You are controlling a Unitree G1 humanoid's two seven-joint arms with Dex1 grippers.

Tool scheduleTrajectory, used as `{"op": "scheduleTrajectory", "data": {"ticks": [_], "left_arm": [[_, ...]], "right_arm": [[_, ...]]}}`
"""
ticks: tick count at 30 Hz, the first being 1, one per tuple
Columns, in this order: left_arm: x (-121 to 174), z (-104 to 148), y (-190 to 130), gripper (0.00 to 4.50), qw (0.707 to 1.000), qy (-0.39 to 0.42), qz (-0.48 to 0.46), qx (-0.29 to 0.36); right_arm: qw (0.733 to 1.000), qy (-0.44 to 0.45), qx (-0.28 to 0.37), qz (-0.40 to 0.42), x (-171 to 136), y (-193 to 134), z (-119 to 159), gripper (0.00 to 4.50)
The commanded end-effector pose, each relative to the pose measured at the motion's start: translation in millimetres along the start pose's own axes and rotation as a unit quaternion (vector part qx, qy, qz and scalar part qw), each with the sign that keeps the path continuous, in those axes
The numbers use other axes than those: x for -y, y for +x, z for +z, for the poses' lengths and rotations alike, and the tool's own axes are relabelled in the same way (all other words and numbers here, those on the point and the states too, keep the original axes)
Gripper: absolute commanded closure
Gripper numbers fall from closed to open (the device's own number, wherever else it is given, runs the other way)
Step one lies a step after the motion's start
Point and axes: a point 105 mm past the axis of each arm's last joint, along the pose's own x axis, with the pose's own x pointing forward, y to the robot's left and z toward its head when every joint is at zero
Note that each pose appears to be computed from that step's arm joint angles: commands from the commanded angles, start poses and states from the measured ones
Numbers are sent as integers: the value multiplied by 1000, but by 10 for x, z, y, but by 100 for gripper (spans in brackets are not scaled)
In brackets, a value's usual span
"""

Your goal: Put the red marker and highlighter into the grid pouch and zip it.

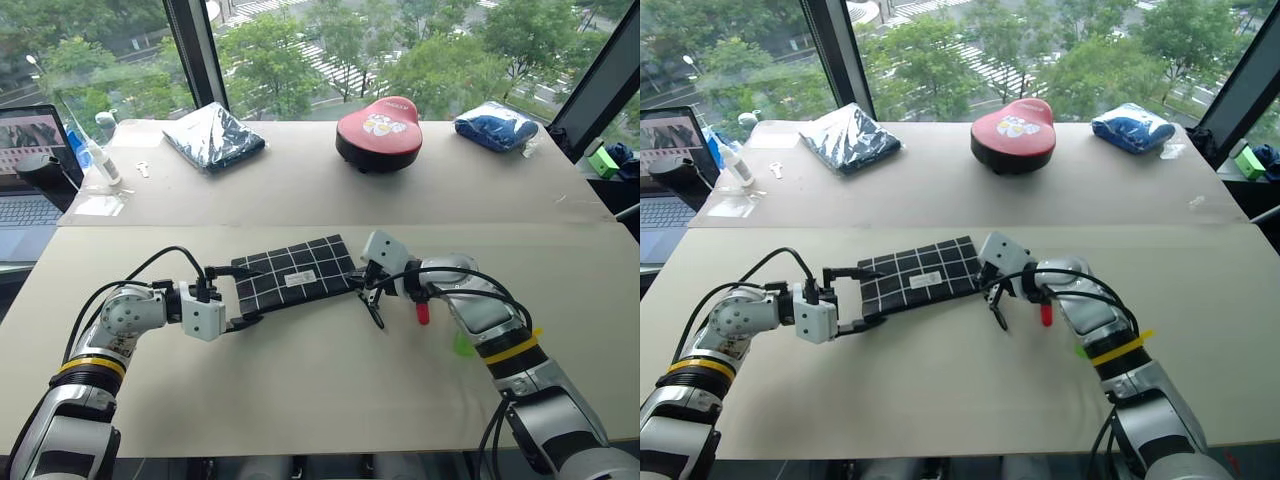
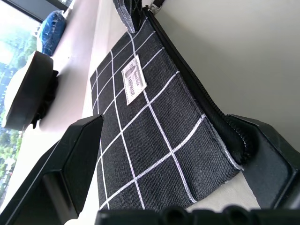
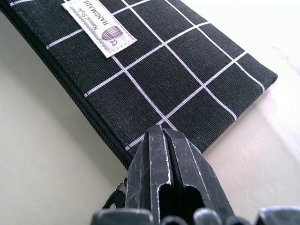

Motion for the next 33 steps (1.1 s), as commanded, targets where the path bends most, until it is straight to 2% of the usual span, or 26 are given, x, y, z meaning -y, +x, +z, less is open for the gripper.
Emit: {"op": "scheduleTrajectory", "data": {"ticks": [1, 4, 14, 15, 22, 25, 27, 30, 33], "left_arm": [[112, 33, 83, 0, 1000, 2, -27, 12], [100, 36, 91, 71, 1000, 2, -27, 15], [-12, 74, 108, 435, 999, 10, -23, 29], [-20, 89, 120, 446, 999, 8, -23, 32], [27, 86, 157, 446, 998, -31, -30, 34], [106, 59, 143, 450, 996, -76, -39, 27], [106, 47, 130, 450, 995, -96, -31, 25], [-20, 51, 136, 450, 989, -144, 18, 32], [-173, 83, 159, 450, 976, -203, 65, 49]], "right_arm": [[1000, 2, 8, -9, 28, -48, 34, 443], [1000, 4, 10, -10, 36, -58, 39, 450], [1000, 6, 16, -12, 42, -58, 61, 450], [1000, 7, 16, -12, 39, -59, 60, 450], [999, 14, 29, -23, 84, -80, 87, 450], [991, 78, 94, -45, 235, -153, 327, 380], [987, 95, 111, -71, 376, -220, 437, 330], [979, 133, 138, -66, 451, -371, 551, 206], [970, 173, 166, -22, 394, -580, 667, 115]]}}
